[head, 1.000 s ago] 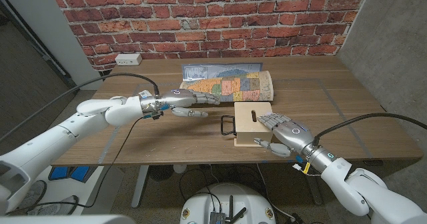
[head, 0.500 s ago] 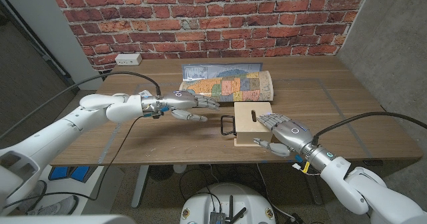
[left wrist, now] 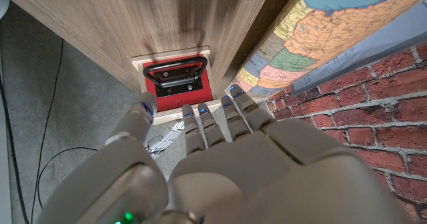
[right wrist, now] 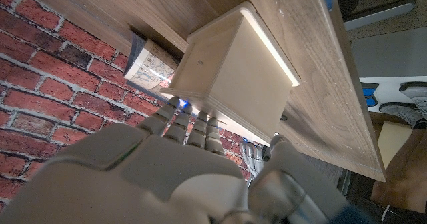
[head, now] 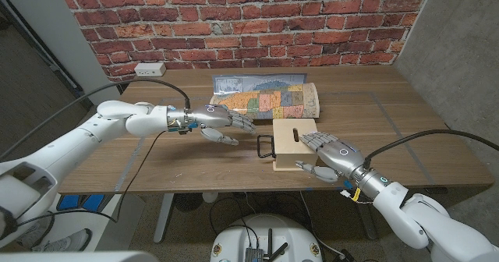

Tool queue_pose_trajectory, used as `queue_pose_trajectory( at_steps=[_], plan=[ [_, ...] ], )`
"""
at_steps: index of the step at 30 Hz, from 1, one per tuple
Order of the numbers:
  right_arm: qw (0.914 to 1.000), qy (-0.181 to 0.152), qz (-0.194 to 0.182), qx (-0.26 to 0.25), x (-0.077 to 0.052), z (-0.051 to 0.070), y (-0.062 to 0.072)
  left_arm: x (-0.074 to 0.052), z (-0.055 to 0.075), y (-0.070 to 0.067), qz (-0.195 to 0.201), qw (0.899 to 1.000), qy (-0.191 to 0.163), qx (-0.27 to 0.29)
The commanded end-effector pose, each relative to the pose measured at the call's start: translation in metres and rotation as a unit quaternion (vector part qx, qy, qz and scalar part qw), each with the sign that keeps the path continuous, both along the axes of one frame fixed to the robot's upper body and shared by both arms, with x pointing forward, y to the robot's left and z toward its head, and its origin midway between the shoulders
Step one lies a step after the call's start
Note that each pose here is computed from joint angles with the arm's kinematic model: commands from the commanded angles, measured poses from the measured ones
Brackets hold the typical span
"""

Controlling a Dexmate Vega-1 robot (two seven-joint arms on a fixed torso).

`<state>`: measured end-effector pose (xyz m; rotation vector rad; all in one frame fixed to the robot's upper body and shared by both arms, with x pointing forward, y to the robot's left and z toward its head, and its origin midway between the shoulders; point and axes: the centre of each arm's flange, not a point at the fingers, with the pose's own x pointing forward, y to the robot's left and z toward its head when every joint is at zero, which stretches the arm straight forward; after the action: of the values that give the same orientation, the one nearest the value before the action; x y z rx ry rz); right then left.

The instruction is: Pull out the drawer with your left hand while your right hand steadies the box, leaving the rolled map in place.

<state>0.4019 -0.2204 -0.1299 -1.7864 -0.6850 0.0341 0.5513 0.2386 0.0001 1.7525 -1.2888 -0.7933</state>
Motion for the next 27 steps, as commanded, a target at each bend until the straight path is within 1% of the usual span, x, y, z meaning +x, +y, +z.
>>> queue_pose_trajectory(
  at_steps=[1,8,17,27],
  plan=[
    [0.9999,-0.003,-0.002,0.011,0.003,0.0,0.003,0.004,0.013,-0.003,-0.018,0.998,-0.018,0.05],
    [1.0,-0.002,0.0,0.008,0.005,0.0,0.005,0.006,0.019,-0.007,-0.031,0.997,-0.031,0.069],
    [1.0,-0.004,0.001,-0.004,0.005,0.004,0.005,0.007,0.021,-0.011,-0.045,0.994,-0.036,0.091],
    [0.9999,-0.007,0.002,-0.007,0.002,0.004,0.004,0.009,0.02,-0.014,-0.055,0.992,-0.038,0.105]
  ],
)
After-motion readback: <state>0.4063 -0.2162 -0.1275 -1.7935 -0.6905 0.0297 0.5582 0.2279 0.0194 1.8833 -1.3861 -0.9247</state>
